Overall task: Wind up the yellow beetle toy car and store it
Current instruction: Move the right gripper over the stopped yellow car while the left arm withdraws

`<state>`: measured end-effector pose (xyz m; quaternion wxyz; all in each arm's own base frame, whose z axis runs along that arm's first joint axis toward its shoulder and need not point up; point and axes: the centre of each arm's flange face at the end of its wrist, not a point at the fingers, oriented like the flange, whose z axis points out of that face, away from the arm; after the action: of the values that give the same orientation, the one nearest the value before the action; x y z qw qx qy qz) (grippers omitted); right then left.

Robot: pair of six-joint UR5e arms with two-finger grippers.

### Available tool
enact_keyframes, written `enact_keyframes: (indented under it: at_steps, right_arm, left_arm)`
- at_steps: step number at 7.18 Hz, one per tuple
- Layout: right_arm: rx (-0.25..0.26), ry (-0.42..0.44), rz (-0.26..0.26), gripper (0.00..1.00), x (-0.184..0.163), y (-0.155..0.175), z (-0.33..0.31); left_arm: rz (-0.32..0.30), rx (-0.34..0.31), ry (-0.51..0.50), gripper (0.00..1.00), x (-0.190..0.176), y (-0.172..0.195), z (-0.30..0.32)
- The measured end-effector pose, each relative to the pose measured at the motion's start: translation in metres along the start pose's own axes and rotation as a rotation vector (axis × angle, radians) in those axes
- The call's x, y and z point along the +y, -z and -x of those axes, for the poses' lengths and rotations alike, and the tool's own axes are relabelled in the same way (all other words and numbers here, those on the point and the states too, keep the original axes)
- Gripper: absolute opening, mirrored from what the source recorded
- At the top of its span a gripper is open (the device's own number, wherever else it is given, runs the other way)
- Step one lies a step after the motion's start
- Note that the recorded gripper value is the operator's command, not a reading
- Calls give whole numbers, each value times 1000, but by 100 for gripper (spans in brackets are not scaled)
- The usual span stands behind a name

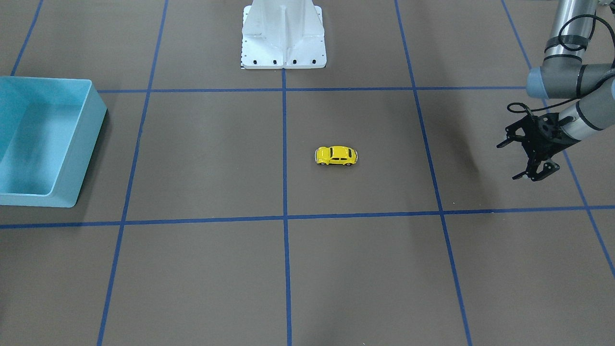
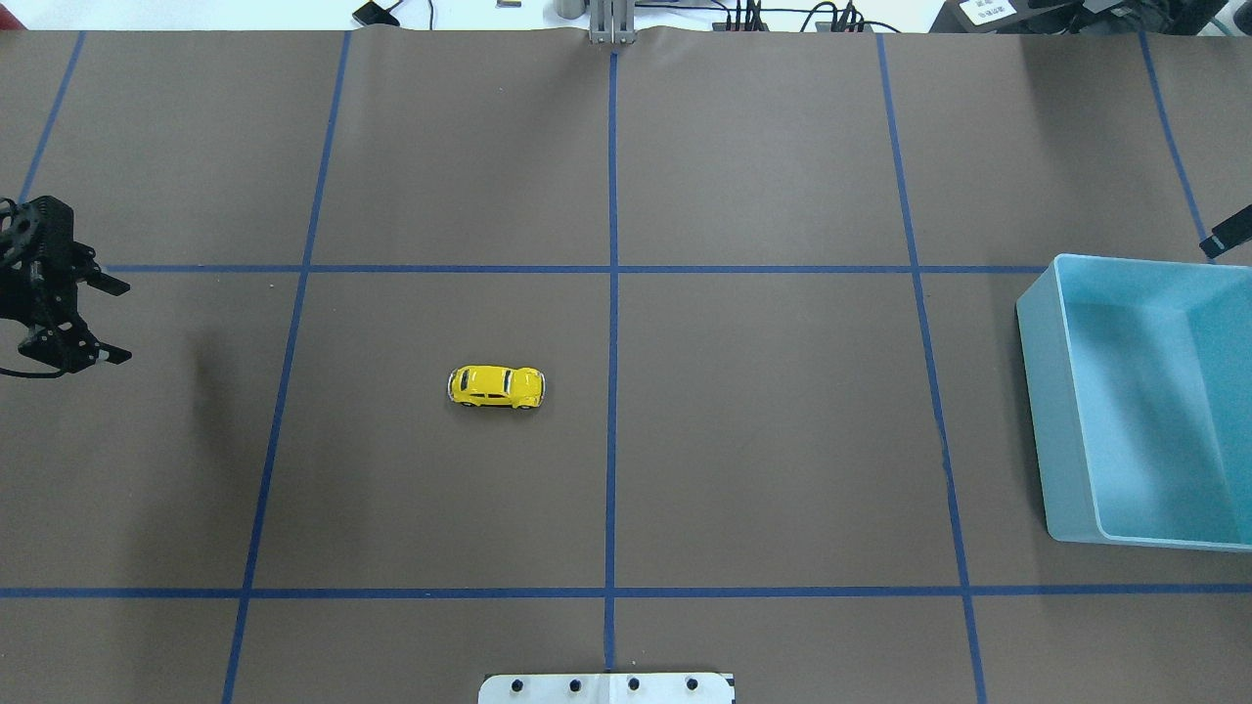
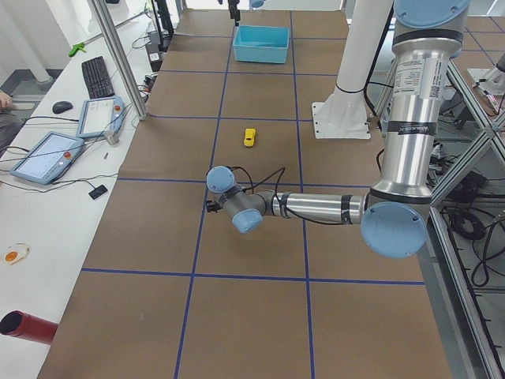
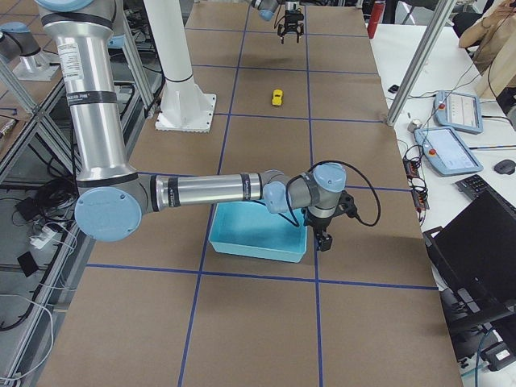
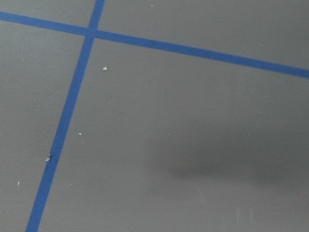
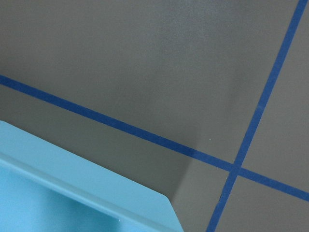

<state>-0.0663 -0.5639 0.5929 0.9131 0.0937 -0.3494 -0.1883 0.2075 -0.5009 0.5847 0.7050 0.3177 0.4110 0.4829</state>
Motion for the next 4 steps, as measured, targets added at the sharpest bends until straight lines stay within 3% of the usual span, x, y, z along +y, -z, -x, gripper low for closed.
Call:
enact_keyframes:
  at_steps: [2, 4]
  right_arm:
    - [-5, 88, -43, 100, -22, 15, 41]
    - [-7, 187, -90, 100, -66, 31, 90]
  left_arm:
    - [19, -10, 178, 100, -5, 5, 8]
    - [74, -51, 412, 100, 9, 32, 37]
